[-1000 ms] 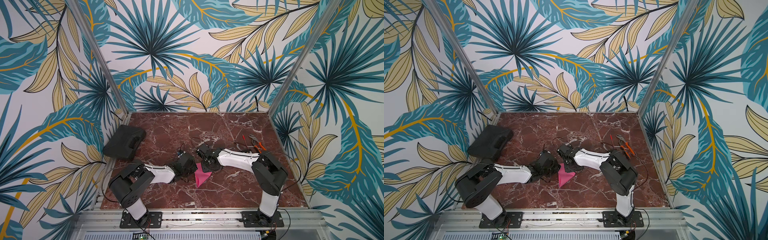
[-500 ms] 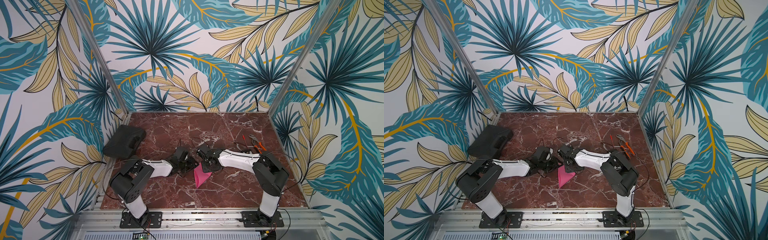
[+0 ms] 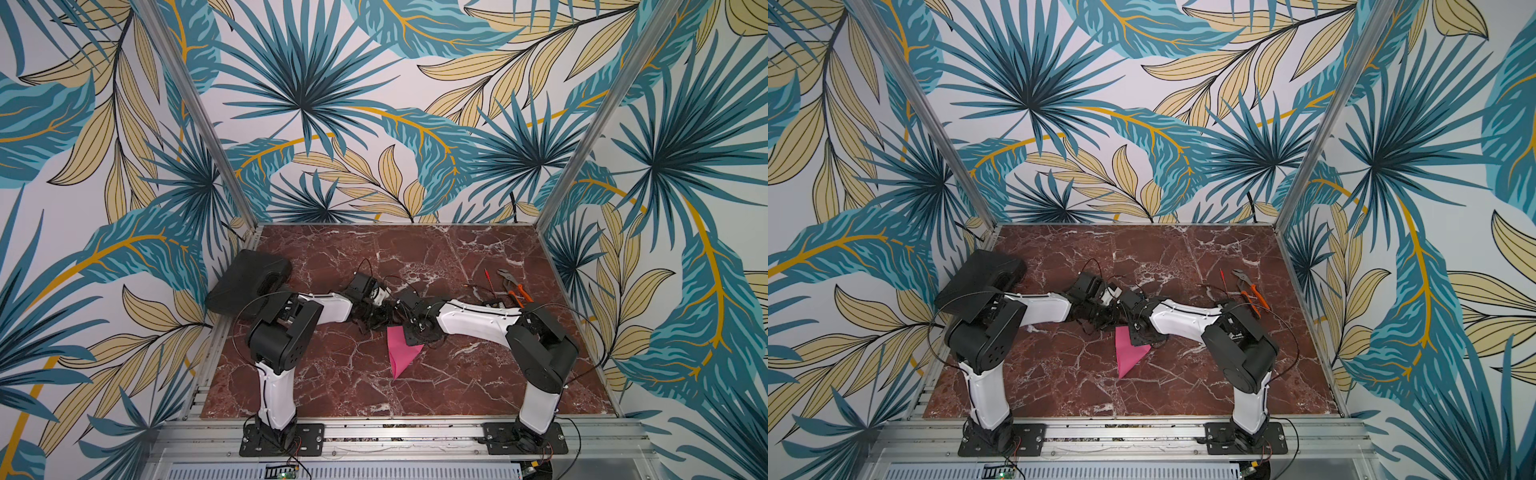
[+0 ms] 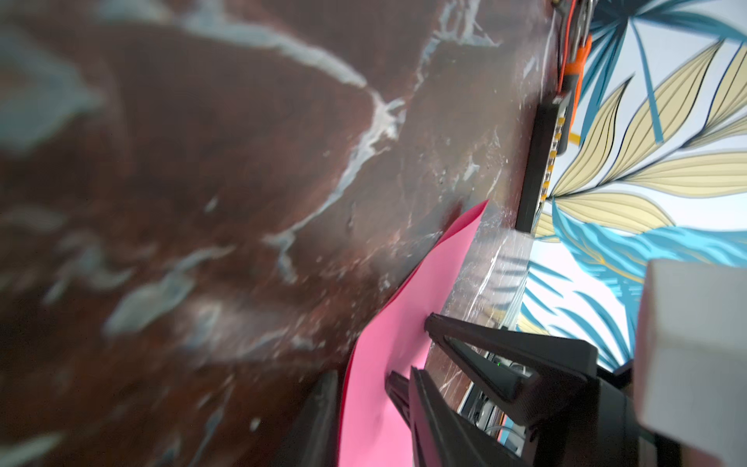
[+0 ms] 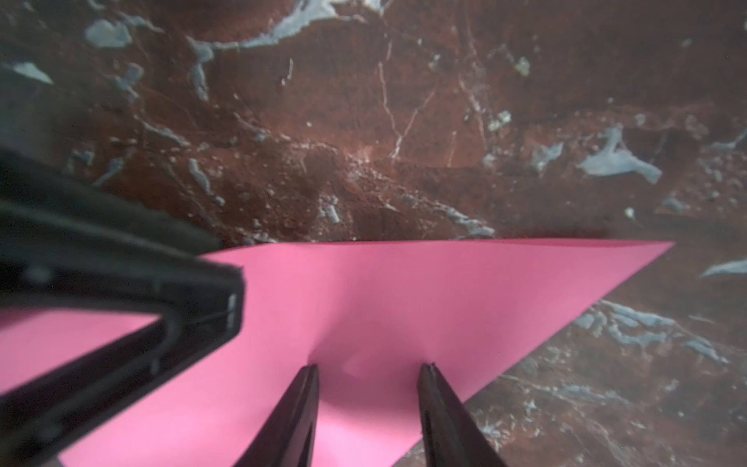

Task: Fold the square paper diagonally
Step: Fold the paper at the center of the board.

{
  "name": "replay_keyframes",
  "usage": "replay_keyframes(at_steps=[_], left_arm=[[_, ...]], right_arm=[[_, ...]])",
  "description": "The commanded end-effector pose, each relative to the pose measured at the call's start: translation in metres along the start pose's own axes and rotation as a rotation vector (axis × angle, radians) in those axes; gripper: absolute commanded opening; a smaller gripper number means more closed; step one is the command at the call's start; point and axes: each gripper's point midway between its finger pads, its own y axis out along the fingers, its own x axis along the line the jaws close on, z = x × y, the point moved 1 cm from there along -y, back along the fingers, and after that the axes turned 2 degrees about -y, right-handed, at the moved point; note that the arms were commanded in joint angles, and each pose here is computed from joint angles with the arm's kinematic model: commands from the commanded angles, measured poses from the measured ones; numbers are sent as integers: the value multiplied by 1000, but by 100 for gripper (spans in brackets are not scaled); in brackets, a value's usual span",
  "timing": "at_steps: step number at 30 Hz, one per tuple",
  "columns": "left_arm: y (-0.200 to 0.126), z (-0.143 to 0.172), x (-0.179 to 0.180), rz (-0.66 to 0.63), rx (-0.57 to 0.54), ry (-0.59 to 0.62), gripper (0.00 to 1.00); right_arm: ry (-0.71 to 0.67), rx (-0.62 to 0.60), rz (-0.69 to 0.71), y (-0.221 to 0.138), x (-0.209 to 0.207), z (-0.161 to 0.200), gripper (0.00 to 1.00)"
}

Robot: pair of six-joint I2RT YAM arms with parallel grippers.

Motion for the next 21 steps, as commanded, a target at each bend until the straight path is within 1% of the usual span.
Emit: replay_keyframes(at_steps=[1, 5, 8, 11, 16, 18, 21], left_arm=[[9, 23, 38, -115, 133, -32, 35], [15, 24, 37, -116, 178, -6, 34], [20, 32, 37, -121, 217, 15, 35], [22, 39, 42, -145, 238, 35, 38], [23, 50, 48, -183, 275, 71, 38], [24, 52, 49, -191, 279, 82, 36], [25, 50, 46, -197, 267, 105, 30]], right_arm=[[-30, 75, 25, 14, -8, 24, 44], [-30, 75, 20, 15, -7, 24, 44], [-31, 74, 19, 15, -7, 23, 44], [-31, 73, 17, 15, -6, 23, 44], [-33, 73, 12, 14, -5, 23, 44], [-32, 71, 7, 14, -4, 22, 44], [-33, 74, -1, 14, -2, 22, 44]])
